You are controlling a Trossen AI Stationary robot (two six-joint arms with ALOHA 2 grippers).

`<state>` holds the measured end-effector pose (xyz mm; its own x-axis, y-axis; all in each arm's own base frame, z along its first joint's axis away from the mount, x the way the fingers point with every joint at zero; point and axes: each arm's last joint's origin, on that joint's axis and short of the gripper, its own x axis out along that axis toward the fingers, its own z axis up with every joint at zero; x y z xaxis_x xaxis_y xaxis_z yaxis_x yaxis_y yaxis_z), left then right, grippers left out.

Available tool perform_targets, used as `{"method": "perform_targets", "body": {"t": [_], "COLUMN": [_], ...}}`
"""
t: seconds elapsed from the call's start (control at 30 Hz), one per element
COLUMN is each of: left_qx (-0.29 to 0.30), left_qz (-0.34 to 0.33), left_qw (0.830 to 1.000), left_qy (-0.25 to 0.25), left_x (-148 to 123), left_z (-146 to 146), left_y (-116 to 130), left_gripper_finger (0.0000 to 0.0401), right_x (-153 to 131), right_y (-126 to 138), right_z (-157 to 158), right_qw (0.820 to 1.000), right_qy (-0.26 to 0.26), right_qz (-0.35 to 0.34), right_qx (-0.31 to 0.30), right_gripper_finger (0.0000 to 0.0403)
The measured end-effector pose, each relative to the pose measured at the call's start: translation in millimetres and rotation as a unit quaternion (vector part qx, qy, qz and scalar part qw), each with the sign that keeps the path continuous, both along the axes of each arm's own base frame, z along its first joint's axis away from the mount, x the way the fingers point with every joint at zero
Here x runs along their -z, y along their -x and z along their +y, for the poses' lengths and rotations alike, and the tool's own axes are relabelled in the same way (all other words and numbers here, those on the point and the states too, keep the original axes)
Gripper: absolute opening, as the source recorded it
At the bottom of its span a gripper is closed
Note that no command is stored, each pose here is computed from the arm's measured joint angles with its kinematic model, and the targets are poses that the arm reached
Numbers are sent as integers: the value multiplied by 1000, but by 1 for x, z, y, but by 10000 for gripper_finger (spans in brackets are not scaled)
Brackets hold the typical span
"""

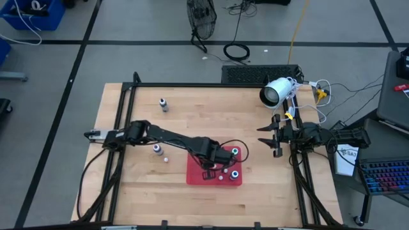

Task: Pick & Place food coloring
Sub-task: Put the small black food coloring bottle into the red bin

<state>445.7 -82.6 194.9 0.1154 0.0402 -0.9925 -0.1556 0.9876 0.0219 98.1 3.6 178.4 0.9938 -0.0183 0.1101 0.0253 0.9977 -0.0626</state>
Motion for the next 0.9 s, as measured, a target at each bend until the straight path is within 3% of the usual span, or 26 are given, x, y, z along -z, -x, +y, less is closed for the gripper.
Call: {"method": "perform_targets", "body": {"t": [0.4,0.67,0.9], "left_qx": [14,16,23], "left_qz": [8,3,1], "left_qw": [999,999,999], "left_qy": [33,33,29], "left_x": [5,5,3], "left_z": [-2,0,5], "left_y": [-2,-3,-3], "left_gripper_finger": [56,135,175], "right_x": [0,0,0], "right_y": [0,0,0], "right_z": [0,0,0], "right_qw": [1000,1000,1000], "right_qy": [0,0,0], "right_qz": [0,0,0], "right_qx": [0,0,0], "right_gripper_finger": [174,177,178]}}
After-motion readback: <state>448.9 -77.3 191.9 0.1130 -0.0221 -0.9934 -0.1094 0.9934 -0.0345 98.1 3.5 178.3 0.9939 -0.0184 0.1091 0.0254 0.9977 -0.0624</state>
